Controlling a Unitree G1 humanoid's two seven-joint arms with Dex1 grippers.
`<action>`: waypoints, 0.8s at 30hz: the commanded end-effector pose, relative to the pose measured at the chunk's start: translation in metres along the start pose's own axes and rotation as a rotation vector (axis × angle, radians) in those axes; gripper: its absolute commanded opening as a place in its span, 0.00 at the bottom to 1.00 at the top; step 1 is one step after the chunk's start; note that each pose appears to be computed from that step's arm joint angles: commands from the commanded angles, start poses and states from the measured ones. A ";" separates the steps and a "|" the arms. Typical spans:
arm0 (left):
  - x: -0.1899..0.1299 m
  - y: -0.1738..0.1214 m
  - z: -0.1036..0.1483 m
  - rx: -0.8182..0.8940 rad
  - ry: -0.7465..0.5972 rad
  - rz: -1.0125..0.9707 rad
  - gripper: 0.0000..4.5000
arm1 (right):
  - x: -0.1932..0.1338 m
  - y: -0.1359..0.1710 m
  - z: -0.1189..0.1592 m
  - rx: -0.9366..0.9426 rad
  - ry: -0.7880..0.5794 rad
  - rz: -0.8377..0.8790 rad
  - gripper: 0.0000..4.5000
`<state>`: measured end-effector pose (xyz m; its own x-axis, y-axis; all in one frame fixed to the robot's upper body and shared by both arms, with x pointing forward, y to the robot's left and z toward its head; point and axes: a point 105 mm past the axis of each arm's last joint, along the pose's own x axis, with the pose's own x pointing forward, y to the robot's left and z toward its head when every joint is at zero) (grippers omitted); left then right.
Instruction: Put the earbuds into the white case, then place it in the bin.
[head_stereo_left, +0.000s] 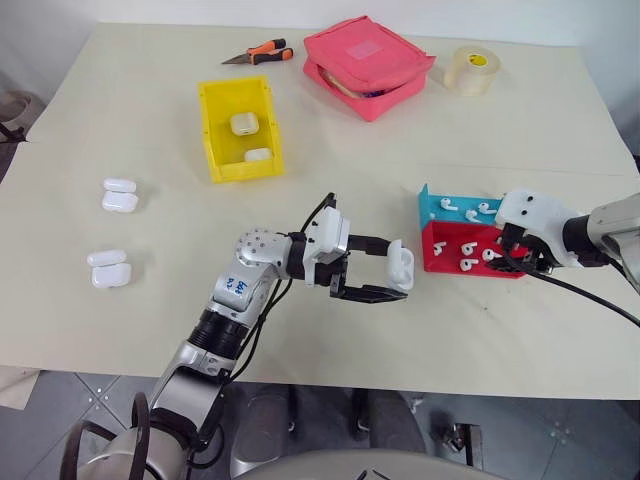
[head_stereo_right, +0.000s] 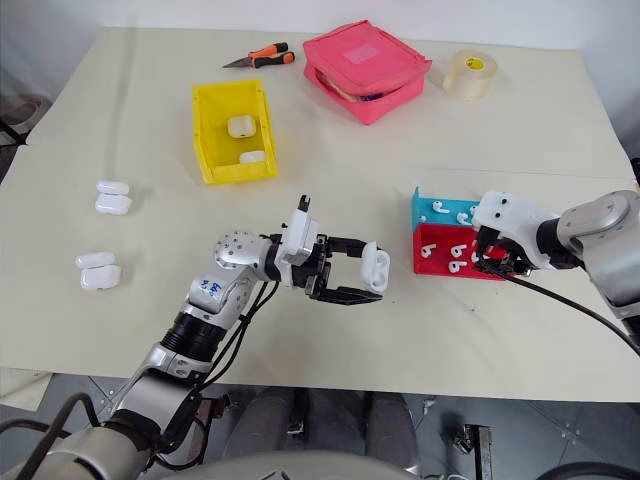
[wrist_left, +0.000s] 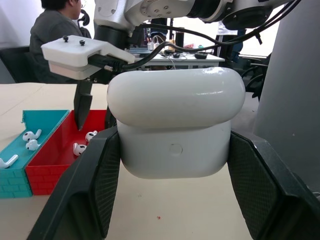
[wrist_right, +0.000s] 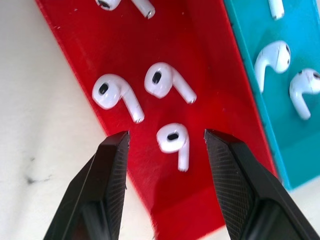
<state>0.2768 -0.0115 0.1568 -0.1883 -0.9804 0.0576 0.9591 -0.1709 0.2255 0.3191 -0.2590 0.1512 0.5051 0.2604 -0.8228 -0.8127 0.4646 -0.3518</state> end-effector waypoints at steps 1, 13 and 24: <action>0.006 -0.002 0.012 0.043 -0.025 -0.020 0.62 | -0.005 -0.007 0.004 -0.046 0.002 -0.016 0.54; 0.006 -0.005 0.012 0.031 -0.025 -0.021 0.62 | 0.002 -0.011 0.004 -0.079 0.018 0.018 0.54; 0.005 -0.006 0.012 0.029 -0.022 -0.006 0.62 | 0.004 -0.013 0.002 -0.093 0.038 0.028 0.54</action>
<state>0.2725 -0.0126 0.1604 -0.1848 -0.9811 0.0565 0.9597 -0.1678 0.2253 0.3304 -0.2615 0.1453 0.4544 0.2463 -0.8561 -0.8564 0.3853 -0.3437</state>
